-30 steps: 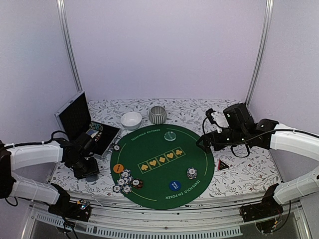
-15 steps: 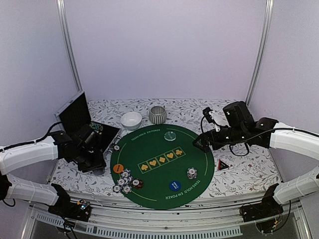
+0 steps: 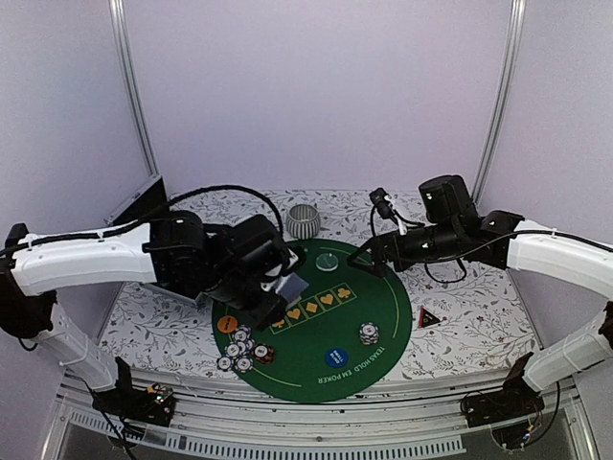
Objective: Distribute texas hold em gaming equipment
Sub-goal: Pass from the left arm to the right
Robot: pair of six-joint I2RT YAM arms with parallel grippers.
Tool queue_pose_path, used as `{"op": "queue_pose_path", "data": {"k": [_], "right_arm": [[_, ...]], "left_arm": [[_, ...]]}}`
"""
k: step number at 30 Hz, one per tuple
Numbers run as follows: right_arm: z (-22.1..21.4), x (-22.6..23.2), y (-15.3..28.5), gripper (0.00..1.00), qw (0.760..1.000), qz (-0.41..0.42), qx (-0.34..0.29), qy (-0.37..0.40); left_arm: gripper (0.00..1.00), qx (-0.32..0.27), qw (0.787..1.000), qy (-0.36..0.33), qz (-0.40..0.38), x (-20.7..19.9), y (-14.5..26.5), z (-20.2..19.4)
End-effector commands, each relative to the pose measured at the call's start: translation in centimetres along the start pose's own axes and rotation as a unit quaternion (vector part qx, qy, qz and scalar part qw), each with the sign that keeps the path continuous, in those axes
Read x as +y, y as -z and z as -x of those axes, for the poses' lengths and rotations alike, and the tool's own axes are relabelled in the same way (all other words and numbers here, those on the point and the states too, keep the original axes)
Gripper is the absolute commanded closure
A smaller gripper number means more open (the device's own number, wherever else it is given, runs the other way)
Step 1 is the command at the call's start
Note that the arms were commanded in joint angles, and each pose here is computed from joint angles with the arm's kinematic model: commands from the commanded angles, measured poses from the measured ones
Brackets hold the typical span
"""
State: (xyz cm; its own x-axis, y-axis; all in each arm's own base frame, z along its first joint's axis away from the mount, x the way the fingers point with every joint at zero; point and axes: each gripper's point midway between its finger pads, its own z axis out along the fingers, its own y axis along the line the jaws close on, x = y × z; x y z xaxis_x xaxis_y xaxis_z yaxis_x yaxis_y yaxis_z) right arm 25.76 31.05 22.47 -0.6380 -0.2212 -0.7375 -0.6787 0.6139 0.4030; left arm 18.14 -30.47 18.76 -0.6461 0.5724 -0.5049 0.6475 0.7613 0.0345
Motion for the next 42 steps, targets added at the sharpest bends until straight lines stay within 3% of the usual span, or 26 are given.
{"op": "queue_pose_path", "data": {"k": [1, 6, 11, 28, 38, 42], "right_arm": [[1.3, 4.7, -0.6, 0.03, 0.993, 0.118, -0.009, -0.012], [-0.7, 8.0, -1.7, 0.04, 0.974, 0.222, 0.013, -0.039], [-1.7, 8.0, -2.7, 0.05, 0.968, 0.243, 0.022, -0.065], [-4.0, 12.2, -7.6, 0.18, 0.939, 0.324, 0.098, -0.068], [-4.7, 13.0, -9.6, 0.43, 0.929, 0.339, 0.126, -0.079], [-4.7, 13.5, -9.4, 0.65, 0.924, 0.351, 0.129, -0.075]], "left_arm": [[0.61, 0.072, 0.98, -0.184, 0.035, -1.4, -1.1, -2.7], [0.61, 0.038, 0.977, -0.207, -0.013, -3.6, -0.8, -1.1], [0.61, -0.003, 0.973, -0.226, -0.041, -5.0, 0.1, -0.3], [0.62, -0.024, 0.964, -0.263, -0.034, -5.0, 0.8, 0.4], [0.63, -0.061, 0.958, -0.278, -0.028, -5.0, 1.7, 1.8], [0.63, -0.081, 0.955, -0.284, -0.032, -5.1, 2.2, 2.3]]}}
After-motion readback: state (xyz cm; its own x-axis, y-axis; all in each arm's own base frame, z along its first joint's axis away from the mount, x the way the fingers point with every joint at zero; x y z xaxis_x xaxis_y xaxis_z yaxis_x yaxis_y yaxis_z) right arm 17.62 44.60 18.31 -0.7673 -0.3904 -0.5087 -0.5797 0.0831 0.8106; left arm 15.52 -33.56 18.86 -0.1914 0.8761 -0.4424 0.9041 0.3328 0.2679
